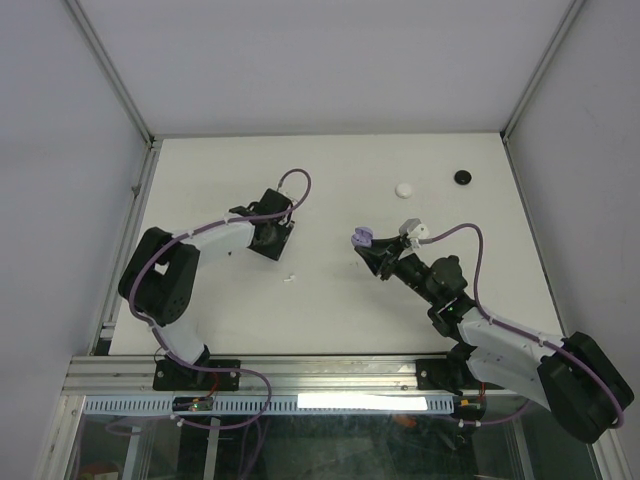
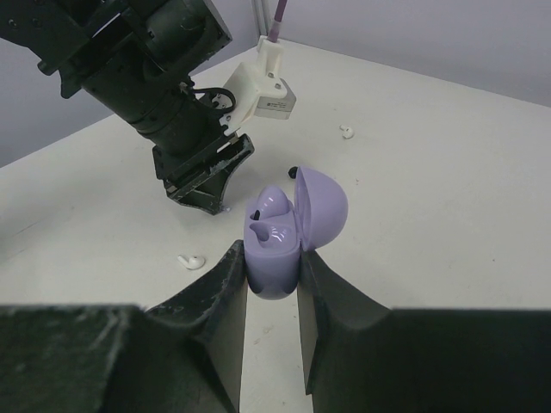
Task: Insert the wireless bluetooth earbuds into the charging case
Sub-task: Place the earbud at the center of the board, then pick up the earbud from the center of the board.
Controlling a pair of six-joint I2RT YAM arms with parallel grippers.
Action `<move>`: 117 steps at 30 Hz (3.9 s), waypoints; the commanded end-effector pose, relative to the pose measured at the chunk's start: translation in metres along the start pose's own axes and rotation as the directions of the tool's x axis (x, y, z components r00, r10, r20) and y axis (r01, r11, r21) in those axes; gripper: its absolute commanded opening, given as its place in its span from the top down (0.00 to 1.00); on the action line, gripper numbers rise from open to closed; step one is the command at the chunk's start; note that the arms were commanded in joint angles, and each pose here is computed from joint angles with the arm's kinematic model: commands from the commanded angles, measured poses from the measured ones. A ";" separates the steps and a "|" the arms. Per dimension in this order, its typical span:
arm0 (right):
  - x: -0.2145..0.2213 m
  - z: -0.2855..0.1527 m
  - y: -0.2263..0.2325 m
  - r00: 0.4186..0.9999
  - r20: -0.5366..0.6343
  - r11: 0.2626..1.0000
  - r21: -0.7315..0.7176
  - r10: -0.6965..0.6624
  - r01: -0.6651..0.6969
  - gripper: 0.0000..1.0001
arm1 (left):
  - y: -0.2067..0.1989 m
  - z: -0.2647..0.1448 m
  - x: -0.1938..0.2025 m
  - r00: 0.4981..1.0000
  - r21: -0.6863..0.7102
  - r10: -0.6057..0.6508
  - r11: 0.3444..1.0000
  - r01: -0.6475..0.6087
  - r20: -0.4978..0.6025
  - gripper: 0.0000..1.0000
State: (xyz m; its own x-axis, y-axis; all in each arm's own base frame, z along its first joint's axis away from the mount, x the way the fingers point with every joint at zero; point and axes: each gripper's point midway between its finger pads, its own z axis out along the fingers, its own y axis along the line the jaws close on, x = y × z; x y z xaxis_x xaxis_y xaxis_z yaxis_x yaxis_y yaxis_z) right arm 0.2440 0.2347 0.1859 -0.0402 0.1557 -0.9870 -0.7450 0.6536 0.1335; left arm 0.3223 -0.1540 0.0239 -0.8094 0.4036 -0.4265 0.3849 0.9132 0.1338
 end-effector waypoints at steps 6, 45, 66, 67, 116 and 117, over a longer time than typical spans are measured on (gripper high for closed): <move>-0.025 0.006 0.002 0.997 0.081 1.000 -0.008 0.005 -0.004 1.00 | 0.023 -0.018 0.016 1.000 -0.123 0.022 0.992 -0.023 -0.015 0.56; -0.026 0.002 0.001 0.996 0.084 1.000 0.001 -0.006 0.006 1.00 | 0.009 -0.029 -0.021 0.901 -0.040 -0.433 0.901 0.431 -0.033 0.66; -0.025 0.002 0.001 0.997 0.081 1.000 -0.001 -0.005 0.005 1.00 | 0.007 -0.004 -0.003 0.889 -0.035 -0.436 0.899 0.436 -0.136 0.72; -0.025 0.002 0.002 0.997 0.081 1.000 -0.001 -0.004 0.004 1.00 | 0.006 -0.004 -0.002 0.889 -0.031 -0.437 0.899 0.437 -0.140 0.72; -0.071 0.045 0.012 0.968 0.243 0.997 -0.018 -0.067 0.074 1.00 | -0.056 -0.224 -0.155 0.706 0.563 -0.501 0.808 0.174 0.500 0.86; -0.075 0.045 0.012 0.963 0.262 0.997 -0.018 -0.063 0.071 1.00 | -0.060 -0.231 -0.157 0.693 0.582 -0.511 0.797 0.161 0.508 0.86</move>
State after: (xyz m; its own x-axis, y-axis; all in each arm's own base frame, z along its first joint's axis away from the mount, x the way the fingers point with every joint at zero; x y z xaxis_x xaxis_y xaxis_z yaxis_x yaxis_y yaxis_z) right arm 0.2614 0.2638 0.2127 0.0319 0.1926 -0.9808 -0.7661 0.6349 0.0997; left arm 0.3271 -0.2343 0.2291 -0.6451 -0.1077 -0.7565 0.3216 0.8598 -0.3967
